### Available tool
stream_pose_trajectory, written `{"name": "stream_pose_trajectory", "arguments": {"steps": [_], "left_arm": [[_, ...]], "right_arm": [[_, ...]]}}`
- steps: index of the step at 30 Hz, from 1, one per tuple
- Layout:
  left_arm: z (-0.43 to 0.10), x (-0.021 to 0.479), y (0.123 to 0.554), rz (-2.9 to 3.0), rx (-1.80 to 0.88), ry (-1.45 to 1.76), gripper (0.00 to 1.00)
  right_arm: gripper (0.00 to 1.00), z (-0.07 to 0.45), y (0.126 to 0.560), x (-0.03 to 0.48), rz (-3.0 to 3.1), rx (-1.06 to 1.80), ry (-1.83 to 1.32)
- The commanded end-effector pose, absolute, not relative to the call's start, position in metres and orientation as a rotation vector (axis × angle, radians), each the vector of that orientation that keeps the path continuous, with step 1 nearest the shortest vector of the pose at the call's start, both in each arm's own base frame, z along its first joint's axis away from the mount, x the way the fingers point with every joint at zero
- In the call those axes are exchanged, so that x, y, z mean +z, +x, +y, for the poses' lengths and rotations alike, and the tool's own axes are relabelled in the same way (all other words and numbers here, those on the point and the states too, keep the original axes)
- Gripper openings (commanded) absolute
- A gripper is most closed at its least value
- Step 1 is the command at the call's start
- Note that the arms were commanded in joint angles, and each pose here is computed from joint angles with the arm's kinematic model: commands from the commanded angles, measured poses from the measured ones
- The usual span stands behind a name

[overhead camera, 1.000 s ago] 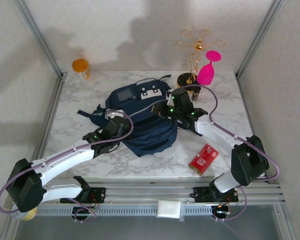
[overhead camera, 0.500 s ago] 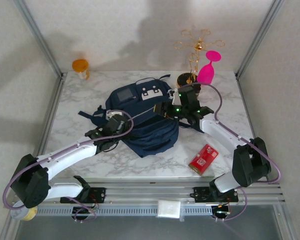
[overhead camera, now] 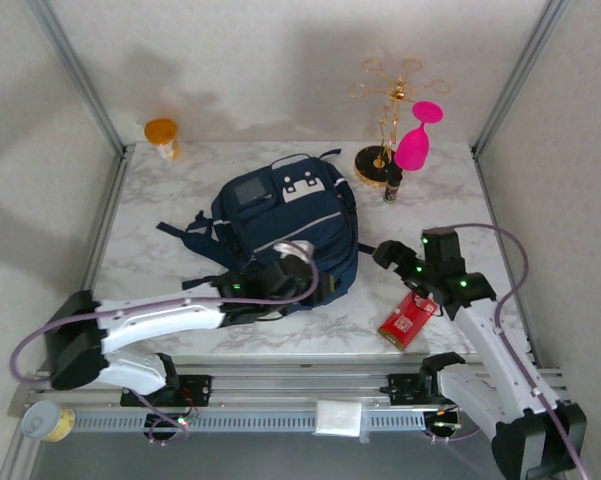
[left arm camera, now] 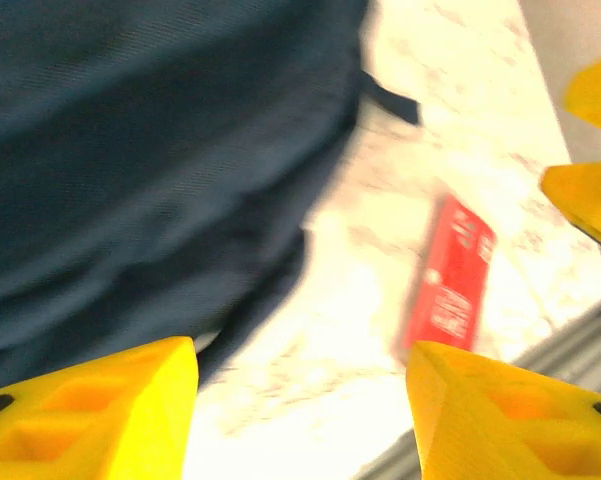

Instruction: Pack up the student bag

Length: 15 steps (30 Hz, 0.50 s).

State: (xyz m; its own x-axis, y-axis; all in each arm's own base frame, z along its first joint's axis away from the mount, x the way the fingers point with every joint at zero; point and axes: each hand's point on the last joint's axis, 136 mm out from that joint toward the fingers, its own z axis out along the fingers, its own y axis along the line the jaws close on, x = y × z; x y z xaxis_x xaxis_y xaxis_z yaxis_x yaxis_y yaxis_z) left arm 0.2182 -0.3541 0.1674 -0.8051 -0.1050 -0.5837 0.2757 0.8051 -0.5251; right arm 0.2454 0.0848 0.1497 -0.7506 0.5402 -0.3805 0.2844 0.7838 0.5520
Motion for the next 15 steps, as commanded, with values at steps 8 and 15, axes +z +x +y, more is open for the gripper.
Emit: {"name": "stream_pose_trajectory", "arguments": {"steps": [8,15], "left_arm": [[-0.47,0.133,0.202,2.412,-0.934,0.296,0.58],[-0.468,0.089,0.211,2.471,-0.857,0.226,0.57]], "right_arm": [[0.99,-0.01,0.208,0.082,2.392,0.27,1.178],[0.99,0.008,0.206,0.045,2.439,0.395,1.26]]}}
